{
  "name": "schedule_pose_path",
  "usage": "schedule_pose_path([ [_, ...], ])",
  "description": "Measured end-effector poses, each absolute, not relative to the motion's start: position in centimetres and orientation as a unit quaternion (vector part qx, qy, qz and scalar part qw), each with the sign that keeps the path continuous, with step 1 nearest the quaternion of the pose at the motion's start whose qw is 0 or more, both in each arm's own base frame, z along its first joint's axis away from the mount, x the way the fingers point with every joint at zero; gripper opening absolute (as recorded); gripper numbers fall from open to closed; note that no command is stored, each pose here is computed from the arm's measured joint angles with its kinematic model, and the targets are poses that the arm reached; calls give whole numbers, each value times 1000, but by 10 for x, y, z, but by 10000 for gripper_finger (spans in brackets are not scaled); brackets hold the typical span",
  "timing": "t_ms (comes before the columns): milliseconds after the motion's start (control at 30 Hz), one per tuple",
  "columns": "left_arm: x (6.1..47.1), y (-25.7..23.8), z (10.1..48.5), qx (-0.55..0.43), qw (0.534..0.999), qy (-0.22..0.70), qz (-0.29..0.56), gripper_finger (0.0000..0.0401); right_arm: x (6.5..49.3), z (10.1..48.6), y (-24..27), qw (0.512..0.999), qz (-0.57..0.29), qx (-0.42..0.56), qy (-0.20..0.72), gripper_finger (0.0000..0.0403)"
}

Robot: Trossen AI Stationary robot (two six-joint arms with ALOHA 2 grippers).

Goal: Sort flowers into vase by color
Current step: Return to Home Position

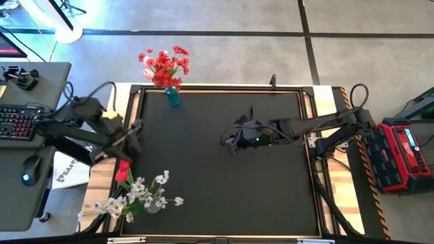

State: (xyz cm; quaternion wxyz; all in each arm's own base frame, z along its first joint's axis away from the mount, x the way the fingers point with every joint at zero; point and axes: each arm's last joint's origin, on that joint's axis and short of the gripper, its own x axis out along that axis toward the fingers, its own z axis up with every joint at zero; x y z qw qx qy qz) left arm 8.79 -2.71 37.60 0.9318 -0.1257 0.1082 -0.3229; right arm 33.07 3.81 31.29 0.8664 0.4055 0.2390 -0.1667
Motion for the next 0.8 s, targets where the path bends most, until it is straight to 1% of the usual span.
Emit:
schedule_pose_path([
  [133, 87, -20, 385, -108, 965, 93, -219, 184, 331, 313, 30, 862, -181, 412, 233, 145],
  [233, 89, -15, 390, -91, 978, 80, -169, 184, 334, 316, 20, 856, -185, 435, 210, 145],
  [300, 89, -12, 394, -83, 984, 70, -141, 184, 338, 323, 19, 872, -156, 427, 182, 145],
  [367, 89, -9, 397, -76, 988, 64, -121, 184, 342, 335, 19, 896, -123, 406, 133, 145],
  [433, 90, -6, 400, -68, 990, 61, -108, 179, 344, 346, 20, 914, -95, 385, 91, 142],
  [500, 92, -3, 402, -63, 991, 62, -102, 170, 343, 356, 22, 926, -80, 362, 69, 133],
  [600, 96, 2, 404, -54, 993, 62, -87, 151, 338, 374, 24, 943, -71, 319, 66, 104],
  [667, 101, 7, 405, -48, 994, 64, -75, 136, 332, 387, 23, 953, -66, 285, 72, 73],
  [733, 108, 14, 406, -47, 995, 67, -57, 121, 325, 398, 23, 962, -63, 249, 89, 33],
  [800, 117, 21, 407, -53, 995, 62, -55, 104, 316, 410, 23, 970, -59, 214, 97, 9],
])
